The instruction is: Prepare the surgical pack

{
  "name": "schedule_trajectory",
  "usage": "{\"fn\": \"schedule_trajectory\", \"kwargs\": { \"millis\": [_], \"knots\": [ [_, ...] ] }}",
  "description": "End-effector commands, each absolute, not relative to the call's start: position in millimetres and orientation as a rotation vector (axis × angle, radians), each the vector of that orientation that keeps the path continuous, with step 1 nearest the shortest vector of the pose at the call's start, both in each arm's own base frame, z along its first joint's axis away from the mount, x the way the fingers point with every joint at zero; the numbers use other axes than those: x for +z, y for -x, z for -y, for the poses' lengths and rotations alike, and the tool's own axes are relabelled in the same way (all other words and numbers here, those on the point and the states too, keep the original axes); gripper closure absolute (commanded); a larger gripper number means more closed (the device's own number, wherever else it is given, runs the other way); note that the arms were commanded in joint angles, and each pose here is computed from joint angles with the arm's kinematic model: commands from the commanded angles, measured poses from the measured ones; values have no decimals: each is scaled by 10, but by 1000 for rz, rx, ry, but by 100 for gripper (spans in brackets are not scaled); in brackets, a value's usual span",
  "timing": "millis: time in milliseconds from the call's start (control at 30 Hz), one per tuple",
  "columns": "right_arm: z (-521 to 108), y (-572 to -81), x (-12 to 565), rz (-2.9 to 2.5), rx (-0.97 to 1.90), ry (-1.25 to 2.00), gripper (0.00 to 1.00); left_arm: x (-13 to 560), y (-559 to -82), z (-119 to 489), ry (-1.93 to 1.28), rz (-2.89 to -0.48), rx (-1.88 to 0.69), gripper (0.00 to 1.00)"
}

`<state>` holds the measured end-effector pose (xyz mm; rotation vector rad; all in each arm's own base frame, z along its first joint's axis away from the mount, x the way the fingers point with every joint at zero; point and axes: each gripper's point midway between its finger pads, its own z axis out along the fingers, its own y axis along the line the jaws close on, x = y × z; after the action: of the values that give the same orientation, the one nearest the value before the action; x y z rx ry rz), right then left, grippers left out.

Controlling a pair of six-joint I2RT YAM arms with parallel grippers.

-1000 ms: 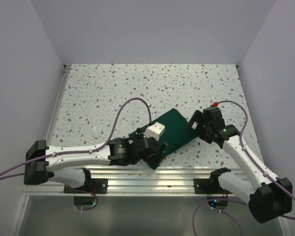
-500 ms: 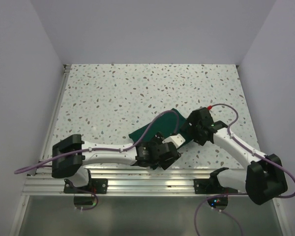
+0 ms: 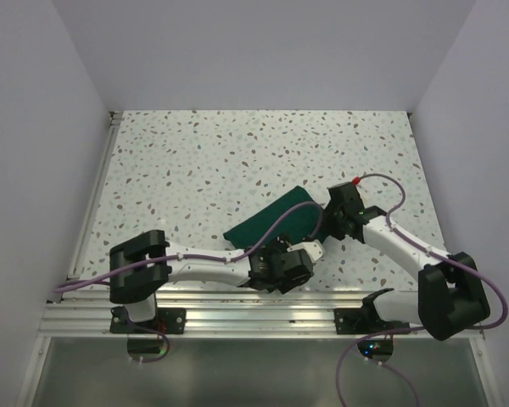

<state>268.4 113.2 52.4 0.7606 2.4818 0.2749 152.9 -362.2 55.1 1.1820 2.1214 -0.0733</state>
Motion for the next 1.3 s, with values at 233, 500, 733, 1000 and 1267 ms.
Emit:
{"fn": "schedule_trajectory", "kwargs": {
  "millis": [233,500,733,1000,1267],
  "knots": [
    [-957,-3091,674,-2398,182,-592,68,586,-1621,3440,-1204,-2081,104,12],
    [-897,-3255,786,-2357,159,-519,68,508,-1646,3274,-1222,-2101,228,12],
    [-779,-3349,749,-2359,168,-561,64,504,-1587,3137,-1223,-2118,287,11],
    [-762,-3368,823,-2342,177,-565,33,645,-1547,3144,-1180,-2128,229,7],
    [-577,-3311,1097,-2286,108,-554,10,1117,-1508,3220,-1039,-2141,1,0]
  ]
}}
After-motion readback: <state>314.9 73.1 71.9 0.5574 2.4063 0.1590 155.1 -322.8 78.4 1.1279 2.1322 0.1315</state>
